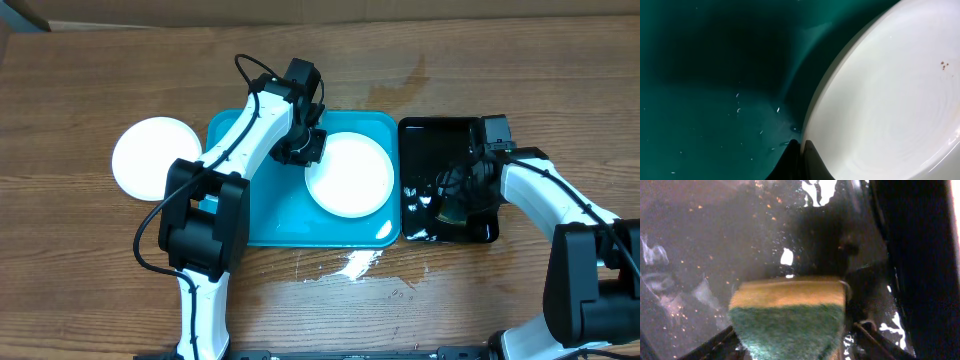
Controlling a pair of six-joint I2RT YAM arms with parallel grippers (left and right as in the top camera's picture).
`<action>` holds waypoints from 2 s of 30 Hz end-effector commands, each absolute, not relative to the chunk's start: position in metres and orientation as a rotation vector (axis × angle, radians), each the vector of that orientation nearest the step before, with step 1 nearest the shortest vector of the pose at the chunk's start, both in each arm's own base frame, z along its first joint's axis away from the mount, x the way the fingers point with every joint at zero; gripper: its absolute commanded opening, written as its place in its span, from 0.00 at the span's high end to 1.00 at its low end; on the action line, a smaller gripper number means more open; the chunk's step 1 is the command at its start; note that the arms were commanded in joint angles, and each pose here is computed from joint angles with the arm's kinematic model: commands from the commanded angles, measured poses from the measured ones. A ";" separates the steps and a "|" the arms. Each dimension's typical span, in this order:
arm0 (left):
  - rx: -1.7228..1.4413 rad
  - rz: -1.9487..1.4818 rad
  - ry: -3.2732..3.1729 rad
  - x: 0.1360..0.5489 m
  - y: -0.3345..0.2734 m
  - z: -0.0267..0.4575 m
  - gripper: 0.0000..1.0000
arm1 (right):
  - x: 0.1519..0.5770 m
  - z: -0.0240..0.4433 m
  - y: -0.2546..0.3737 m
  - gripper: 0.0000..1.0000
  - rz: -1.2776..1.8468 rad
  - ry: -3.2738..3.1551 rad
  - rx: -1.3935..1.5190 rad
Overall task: Clean dirty plates on tray and stack at the side
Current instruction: 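Pick up the sponge with the right gripper and bring it to the plate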
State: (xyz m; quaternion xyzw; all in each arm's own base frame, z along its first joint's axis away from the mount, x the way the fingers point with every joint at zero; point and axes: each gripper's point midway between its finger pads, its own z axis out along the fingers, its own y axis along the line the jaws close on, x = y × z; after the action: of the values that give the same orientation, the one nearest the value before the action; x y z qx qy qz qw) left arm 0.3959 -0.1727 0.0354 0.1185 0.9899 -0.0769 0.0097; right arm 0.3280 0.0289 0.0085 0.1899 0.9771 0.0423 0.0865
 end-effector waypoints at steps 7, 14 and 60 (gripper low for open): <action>0.402 -0.237 3.100 0.393 -0.174 0.030 0.96 | 0.332 0.009 0.034 0.71 0.129 2.908 0.545; 0.402 -0.238 3.101 0.393 -0.174 0.030 0.96 | 0.346 0.036 0.038 0.77 0.154 2.901 0.543; 0.407 -0.253 3.109 0.390 -0.176 0.030 0.96 | 0.404 0.107 0.256 0.96 0.616 2.587 0.009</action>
State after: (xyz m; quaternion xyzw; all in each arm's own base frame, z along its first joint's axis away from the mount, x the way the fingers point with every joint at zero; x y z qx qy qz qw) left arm 0.3949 -0.1725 0.0354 0.1183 0.9900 -0.0768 0.0075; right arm 0.3909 0.2528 0.0930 -0.0017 0.9508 0.2343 0.2026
